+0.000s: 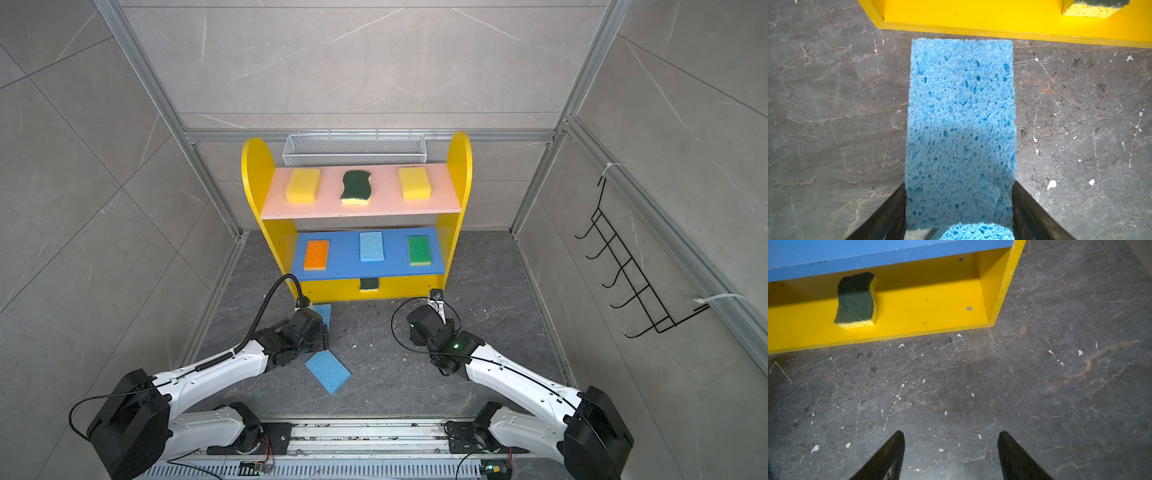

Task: Place and organize the cleaning sponges onto the shelf
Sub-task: 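Lift the light-blue sponge with the left gripper and carry it toward the shelf base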

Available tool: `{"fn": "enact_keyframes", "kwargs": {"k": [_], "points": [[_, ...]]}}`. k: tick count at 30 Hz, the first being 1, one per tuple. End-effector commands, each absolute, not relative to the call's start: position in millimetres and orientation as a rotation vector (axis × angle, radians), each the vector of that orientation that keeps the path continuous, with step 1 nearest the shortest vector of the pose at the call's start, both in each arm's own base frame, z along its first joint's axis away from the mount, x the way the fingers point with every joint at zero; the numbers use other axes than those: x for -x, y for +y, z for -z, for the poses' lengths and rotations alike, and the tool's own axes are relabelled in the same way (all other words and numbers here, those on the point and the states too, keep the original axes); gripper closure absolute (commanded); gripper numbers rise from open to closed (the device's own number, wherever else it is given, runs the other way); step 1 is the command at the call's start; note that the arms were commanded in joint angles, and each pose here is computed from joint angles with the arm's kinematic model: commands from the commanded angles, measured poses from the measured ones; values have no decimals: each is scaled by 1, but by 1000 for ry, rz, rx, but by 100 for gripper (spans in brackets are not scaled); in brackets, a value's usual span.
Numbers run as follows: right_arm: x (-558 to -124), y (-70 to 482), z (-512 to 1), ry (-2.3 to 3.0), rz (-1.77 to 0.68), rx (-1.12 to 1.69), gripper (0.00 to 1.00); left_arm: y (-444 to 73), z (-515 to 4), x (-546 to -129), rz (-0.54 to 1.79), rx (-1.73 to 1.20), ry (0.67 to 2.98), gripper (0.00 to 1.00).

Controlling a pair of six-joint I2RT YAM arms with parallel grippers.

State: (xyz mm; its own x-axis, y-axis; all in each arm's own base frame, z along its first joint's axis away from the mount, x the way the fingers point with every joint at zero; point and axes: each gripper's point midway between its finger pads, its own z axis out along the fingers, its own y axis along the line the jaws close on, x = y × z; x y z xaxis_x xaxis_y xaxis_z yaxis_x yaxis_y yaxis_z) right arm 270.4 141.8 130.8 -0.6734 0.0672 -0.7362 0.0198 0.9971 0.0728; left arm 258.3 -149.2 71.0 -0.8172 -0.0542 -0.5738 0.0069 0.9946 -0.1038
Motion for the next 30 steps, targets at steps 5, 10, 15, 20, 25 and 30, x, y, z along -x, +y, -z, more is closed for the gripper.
{"fn": "enact_keyframes", "kwargs": {"k": [5, 10, 15, 20, 25, 30], "points": [[-271, 141, -140, 2290, -106, -97, 27, -155, -94, -291, 75, -6, 2436, 27], [-271, 141, -141, 2287, -105, -91, 27, -149, -99, -312, 31, 30, 2380, 27], [-271, 142, -139, 2291, -112, -95, 27, -143, -106, -329, 2, 56, 2292, 27], [-272, 146, -134, 2306, -128, -94, 27, -143, -113, -342, 20, 48, 2227, 27], [-273, 151, -130, 2319, -143, -95, 27, -140, -112, -355, 23, 63, 2203, 27], [-273, 152, -127, 2326, -148, -100, 27, -141, -106, -367, 24, 72, 2200, 27]]}}
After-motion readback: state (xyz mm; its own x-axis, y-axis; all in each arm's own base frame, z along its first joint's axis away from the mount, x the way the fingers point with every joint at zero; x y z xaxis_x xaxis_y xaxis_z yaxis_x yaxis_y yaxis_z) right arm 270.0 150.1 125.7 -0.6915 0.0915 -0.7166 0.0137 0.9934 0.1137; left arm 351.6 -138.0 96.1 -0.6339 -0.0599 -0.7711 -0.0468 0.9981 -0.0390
